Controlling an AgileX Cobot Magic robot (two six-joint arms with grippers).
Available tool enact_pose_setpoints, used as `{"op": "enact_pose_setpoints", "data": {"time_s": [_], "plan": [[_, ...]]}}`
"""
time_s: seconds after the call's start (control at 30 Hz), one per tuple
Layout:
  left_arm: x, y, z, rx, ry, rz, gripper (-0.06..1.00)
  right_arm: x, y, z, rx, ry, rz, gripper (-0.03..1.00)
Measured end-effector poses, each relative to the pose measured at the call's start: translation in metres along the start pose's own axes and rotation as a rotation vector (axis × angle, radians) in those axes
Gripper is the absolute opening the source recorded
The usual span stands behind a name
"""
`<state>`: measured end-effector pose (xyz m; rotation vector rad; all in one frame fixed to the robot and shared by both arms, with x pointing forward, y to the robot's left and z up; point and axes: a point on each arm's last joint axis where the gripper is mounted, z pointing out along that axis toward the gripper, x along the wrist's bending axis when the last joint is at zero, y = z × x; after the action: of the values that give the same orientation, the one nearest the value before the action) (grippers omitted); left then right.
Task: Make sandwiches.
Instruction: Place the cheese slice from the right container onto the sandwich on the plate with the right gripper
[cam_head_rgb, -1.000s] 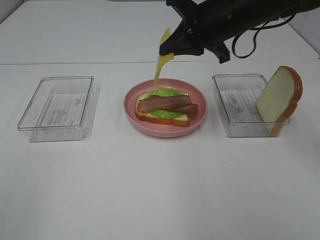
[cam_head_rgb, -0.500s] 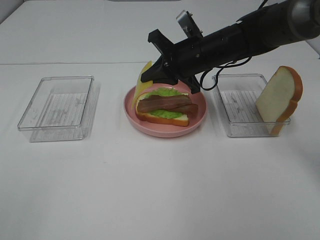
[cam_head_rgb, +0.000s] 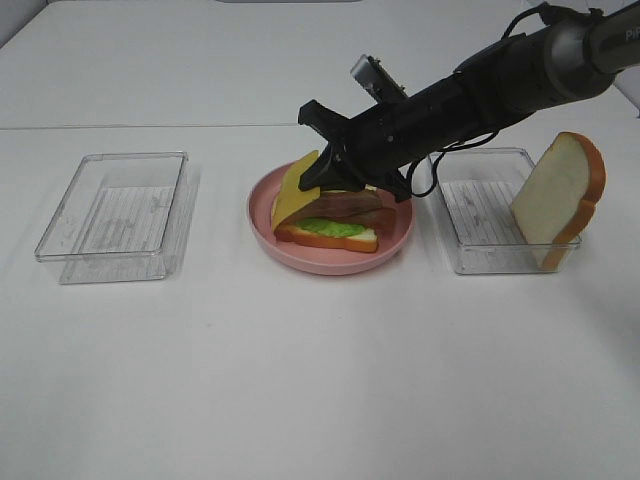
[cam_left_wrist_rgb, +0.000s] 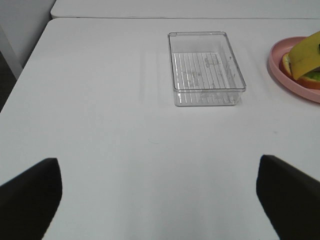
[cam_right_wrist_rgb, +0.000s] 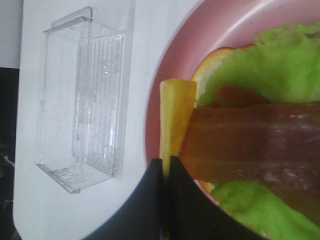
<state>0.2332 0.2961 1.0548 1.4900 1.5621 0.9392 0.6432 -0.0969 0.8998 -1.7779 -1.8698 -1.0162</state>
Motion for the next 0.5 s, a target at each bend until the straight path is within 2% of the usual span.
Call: {"op": "enact_pose_setpoints", "data": {"time_s": [0.13,0.4,0.47,0.5], "plan": [[0.0,0.0,0.0,0.0,0.0,0.0,0.98,-0.0074,-0.001,-0.0002,0.01,-0.082,-0.004,0.01],[0.0,0.0,0.0,0.0,0.0,0.0,0.98,-0.0096,0.0012,-0.0028,0.014,-0.141,-0.007,0.01],[0.0,0.0,0.0,0.0,0.0,0.0,0.98,-0.0094,0.0019,-0.0039,0.009,-0.15,-0.014,0.02],[0.0,0.0,0.0,0.0,0.0,0.0,0.98,-0.0089,0.0036,-0.0064,-0.002,-0.17,-0.027,0.06]]}}
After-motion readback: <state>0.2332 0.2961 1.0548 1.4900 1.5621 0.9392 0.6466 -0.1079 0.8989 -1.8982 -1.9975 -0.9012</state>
